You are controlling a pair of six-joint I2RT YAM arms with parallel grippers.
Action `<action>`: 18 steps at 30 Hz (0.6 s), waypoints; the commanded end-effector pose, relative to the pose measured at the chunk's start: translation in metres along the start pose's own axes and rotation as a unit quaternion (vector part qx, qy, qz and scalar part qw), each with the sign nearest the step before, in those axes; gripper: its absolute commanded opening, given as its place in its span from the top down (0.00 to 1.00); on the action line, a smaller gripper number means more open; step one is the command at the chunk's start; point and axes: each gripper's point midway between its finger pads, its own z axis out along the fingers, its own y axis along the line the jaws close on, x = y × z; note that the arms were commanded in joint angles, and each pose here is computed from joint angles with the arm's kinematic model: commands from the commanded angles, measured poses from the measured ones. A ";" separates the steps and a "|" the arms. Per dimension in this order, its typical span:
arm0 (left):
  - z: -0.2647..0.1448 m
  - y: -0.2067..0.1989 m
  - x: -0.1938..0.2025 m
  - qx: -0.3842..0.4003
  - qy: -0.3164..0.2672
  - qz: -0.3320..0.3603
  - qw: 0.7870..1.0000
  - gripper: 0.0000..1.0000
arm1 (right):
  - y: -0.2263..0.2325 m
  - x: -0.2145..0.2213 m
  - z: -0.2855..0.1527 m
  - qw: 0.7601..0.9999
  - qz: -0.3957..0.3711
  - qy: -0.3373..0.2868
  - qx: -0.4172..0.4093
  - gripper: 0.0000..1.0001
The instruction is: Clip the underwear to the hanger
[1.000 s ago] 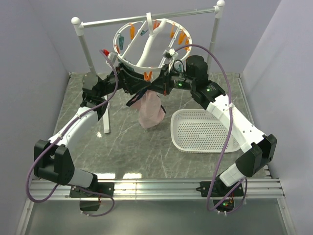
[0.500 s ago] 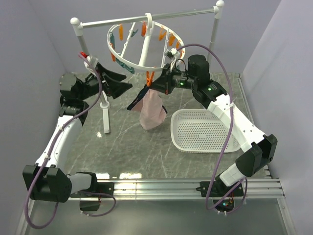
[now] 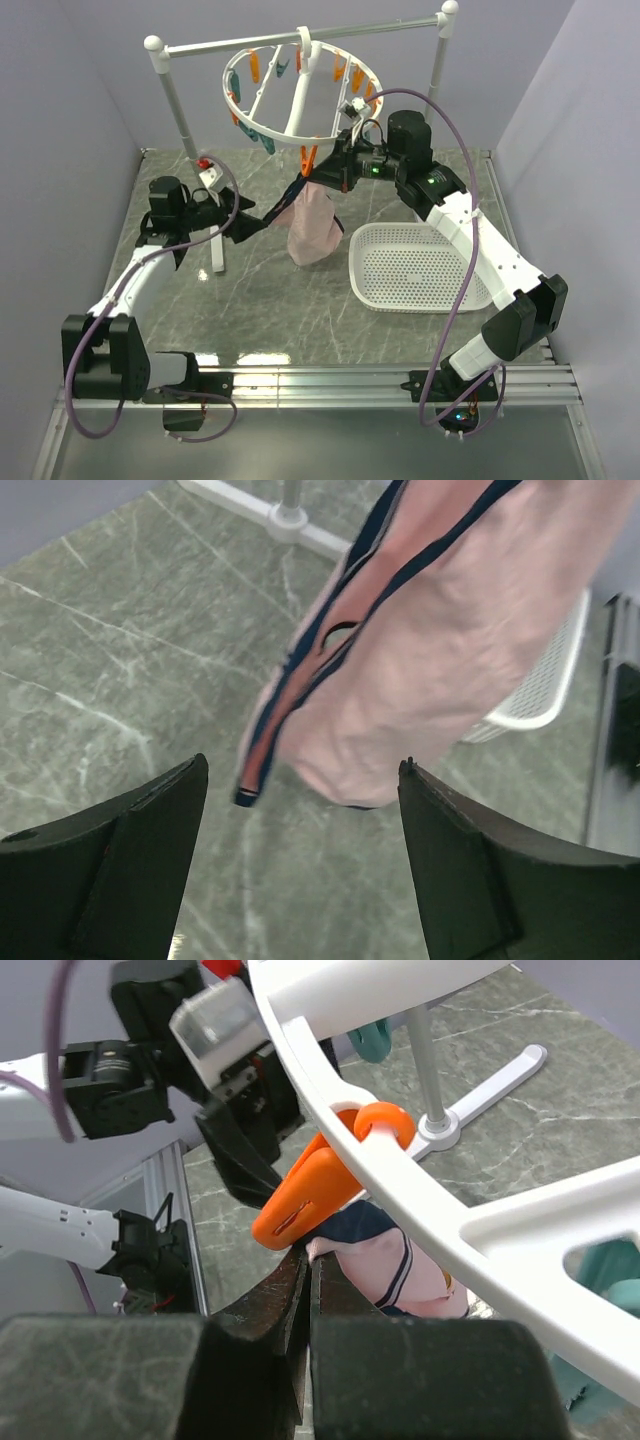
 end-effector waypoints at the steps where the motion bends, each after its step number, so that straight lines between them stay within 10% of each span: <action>1: 0.005 0.014 0.010 0.019 0.002 0.112 0.994 0.19 | 0.015 -0.027 -0.011 0.999 -0.034 -0.030 -0.017 1.00; 18: 0.036 0.043 0.049 0.108 0.027 0.174 0.978 0.26 | 0.013 -0.028 -0.012 0.999 -0.033 -0.026 -0.025 1.00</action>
